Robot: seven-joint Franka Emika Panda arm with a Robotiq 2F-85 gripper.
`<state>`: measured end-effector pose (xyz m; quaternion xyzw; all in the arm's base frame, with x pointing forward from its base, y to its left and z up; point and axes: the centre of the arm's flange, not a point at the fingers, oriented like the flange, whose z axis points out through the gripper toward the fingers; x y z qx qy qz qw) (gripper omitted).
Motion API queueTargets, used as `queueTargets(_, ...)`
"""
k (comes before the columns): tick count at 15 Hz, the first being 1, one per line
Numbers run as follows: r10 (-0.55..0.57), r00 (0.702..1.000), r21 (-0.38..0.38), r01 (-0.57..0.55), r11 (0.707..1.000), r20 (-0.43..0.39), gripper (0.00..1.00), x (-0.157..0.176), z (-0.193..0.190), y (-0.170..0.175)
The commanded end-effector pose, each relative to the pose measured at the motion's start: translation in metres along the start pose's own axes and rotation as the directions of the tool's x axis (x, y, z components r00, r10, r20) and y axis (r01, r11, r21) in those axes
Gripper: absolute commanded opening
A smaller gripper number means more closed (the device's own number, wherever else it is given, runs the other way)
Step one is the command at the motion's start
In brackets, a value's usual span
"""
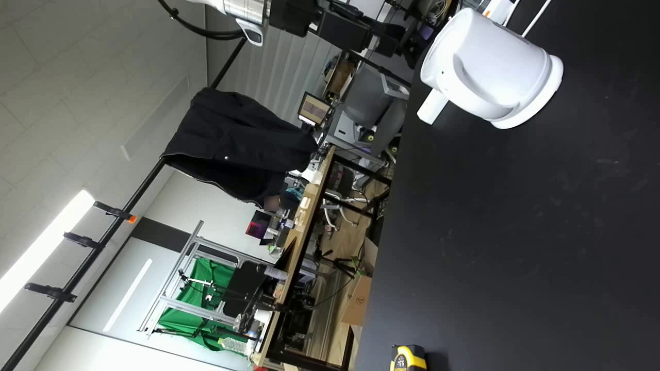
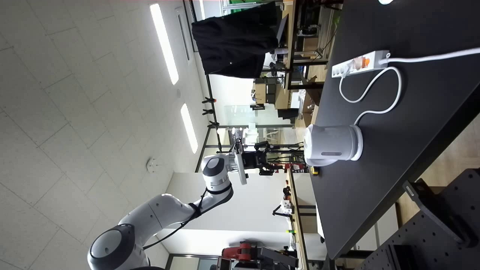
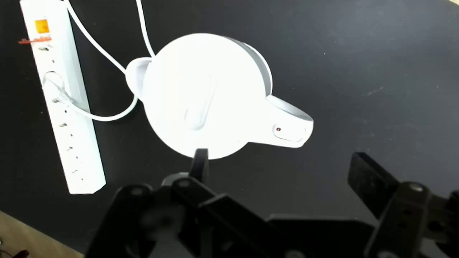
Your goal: Turn on the electric kettle
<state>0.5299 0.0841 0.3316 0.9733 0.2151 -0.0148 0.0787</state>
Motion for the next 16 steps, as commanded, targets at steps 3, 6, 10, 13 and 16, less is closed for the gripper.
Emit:
queueTargets(3, 0.014, 0.999, -0.007, -0.014, 1.0, 0.044, 1.0, 0.0059, -0.003, 0.0038)
queueTargets(6, 0.014, 0.998, -0.006, -0.013, 1.0, 0.055, 1.0, 0.0055, -0.0026, 0.0039)
queueTargets(10, 0.001, 0.999, 0.006, -0.001, 1.0, 0.05, 1.0, -0.001, 0.0027, 0.0011)
queueTargets(13, 0.001, 0.999, 0.006, -0.001, 1.0, 0.051, 1.0, -0.0007, 0.0033, 0.0011)
queueTargets(16, 0.001, 0.999, 0.006, -0.001, 1.0, 0.051, 1.0, -0.0006, 0.0033, 0.0011)
